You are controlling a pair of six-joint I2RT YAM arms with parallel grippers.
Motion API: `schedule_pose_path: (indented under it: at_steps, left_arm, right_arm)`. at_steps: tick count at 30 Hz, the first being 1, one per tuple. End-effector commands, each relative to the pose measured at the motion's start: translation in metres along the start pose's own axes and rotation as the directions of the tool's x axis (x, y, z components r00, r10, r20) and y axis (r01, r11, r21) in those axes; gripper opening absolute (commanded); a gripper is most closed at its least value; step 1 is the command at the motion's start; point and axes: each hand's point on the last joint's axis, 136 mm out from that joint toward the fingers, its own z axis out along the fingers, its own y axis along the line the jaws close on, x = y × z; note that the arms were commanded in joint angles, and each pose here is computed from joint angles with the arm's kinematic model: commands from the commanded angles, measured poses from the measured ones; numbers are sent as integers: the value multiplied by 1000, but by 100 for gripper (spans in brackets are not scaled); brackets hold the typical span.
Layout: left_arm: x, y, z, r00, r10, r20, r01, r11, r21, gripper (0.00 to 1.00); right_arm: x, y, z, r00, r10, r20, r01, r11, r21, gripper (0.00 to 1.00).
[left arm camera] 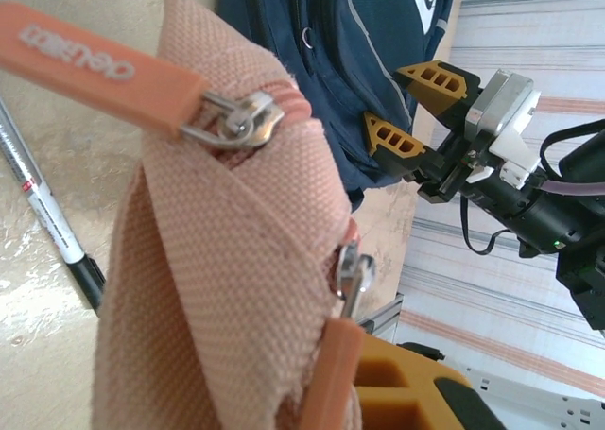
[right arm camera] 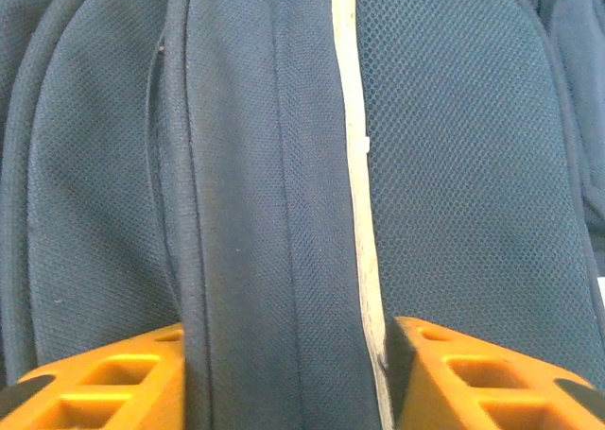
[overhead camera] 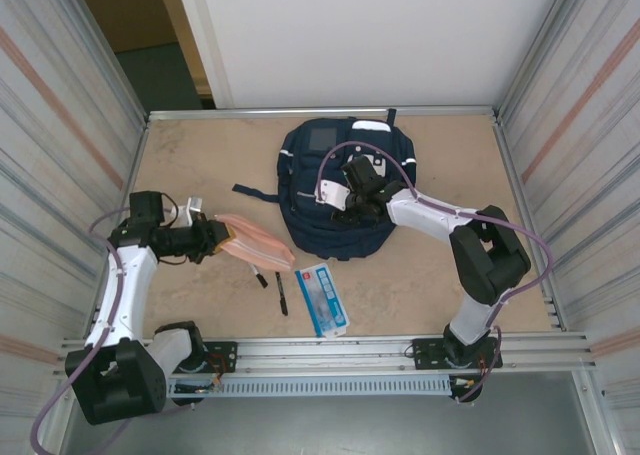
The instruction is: Pack the student bag
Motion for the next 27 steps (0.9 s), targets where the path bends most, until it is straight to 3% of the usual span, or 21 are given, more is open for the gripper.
schedule_pose_path:
  at_steps: [1, 3, 6, 10, 16, 22, 27]
  left_arm:
    - [2, -18, 2, 1000, 15, -24, -13, 995, 98, 0]
    - [6, -25, 4, 998, 43, -42, -38, 994, 105, 0]
    - [13, -41, 14, 991, 107, -81, -95, 986, 139, 0]
    - [19, -62, 28, 974, 182, -135, -159, 974, 164, 0]
    - [-3, -91, 38, 977, 188, -97, -164, 964, 211, 0]
    - [-25, -129, 67, 978, 208, 0, -201, 944, 263, 0]
    - [-33, -136, 103, 977, 208, 50, -214, 944, 249, 0]
  right_arm:
    - [-3, -16, 5, 999, -48, 1, 48, 994, 96, 28]
    - [-21, -20, -11, 997, -25, 75, 17, 994, 107, 12]
    - [-47, -35, -47, 967, 75, 245, -100, 991, 89, 0]
    - [-65, -62, -83, 912, 141, 385, -194, 976, 101, 0]
    - [-84, -77, -119, 857, 187, 480, -254, 964, 79, 0]
    - [-96, -89, -146, 810, 238, 536, -302, 953, 33, 0]
    - [-103, -87, -158, 798, 277, 536, -308, 951, -34, 0]
